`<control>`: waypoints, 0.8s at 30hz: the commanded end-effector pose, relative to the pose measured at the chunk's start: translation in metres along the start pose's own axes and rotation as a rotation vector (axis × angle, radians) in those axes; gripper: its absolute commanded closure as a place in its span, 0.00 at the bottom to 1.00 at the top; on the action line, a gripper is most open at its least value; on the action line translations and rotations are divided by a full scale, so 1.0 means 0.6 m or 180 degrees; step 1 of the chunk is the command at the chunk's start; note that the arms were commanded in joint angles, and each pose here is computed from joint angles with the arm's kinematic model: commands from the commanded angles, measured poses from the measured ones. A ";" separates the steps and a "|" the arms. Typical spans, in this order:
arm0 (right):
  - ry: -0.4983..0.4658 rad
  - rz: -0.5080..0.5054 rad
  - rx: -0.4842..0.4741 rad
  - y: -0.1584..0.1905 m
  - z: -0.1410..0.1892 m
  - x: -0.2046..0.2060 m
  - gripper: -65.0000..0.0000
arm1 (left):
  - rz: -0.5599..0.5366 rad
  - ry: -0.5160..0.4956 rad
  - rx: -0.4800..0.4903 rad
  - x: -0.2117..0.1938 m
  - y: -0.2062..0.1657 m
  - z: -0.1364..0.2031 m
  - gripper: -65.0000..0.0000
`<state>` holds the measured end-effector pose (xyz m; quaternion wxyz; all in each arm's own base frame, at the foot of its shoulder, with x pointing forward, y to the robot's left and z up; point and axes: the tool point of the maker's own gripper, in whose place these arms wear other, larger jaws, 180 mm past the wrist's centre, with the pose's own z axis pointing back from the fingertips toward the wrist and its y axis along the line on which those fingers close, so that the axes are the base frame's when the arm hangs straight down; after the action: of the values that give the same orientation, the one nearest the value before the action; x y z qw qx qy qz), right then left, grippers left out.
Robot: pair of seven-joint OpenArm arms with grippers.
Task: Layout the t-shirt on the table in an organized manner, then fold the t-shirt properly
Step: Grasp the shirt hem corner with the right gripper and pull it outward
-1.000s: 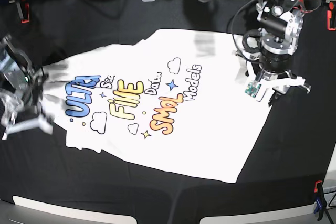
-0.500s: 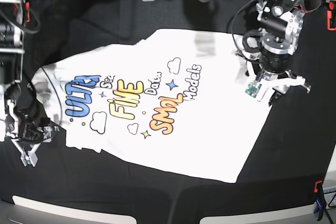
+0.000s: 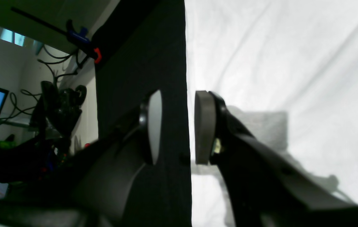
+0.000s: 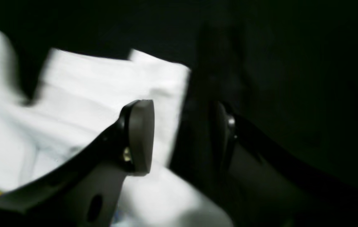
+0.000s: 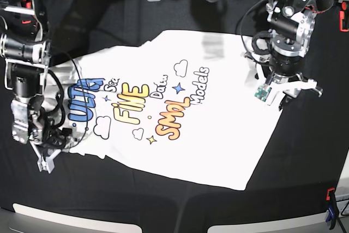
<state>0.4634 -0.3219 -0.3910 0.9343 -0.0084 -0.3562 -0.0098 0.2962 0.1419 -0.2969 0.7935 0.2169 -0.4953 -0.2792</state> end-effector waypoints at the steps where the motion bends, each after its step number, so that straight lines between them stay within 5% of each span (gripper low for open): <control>1: -0.0203 -0.0023 -0.0036 -0.006 0.006 0.041 0.60 | -0.0030 -0.0136 0.0104 0.018 0.018 0.001 0.74; 16: 0.0003 -0.0083 0.0332 0.113 -0.040 -0.014 0.61 | -0.0030 -0.0138 0.0104 0.018 0.018 0.001 0.74; 21: 0.0042 0.0090 0.0240 0.099 -0.029 0.002 0.97 | -0.0031 -0.0147 0.0104 0.019 0.018 0.001 0.74; 24: -0.0098 0.0224 0.0166 0.090 -0.017 0.037 1.00 | -0.0030 -0.0148 0.0105 0.019 0.018 0.001 0.74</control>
<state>0.4698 -0.2647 -0.4089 0.9401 0.0045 -0.3396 0.0293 0.2961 0.1419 -0.2971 0.7938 0.2165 -0.4951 -0.2792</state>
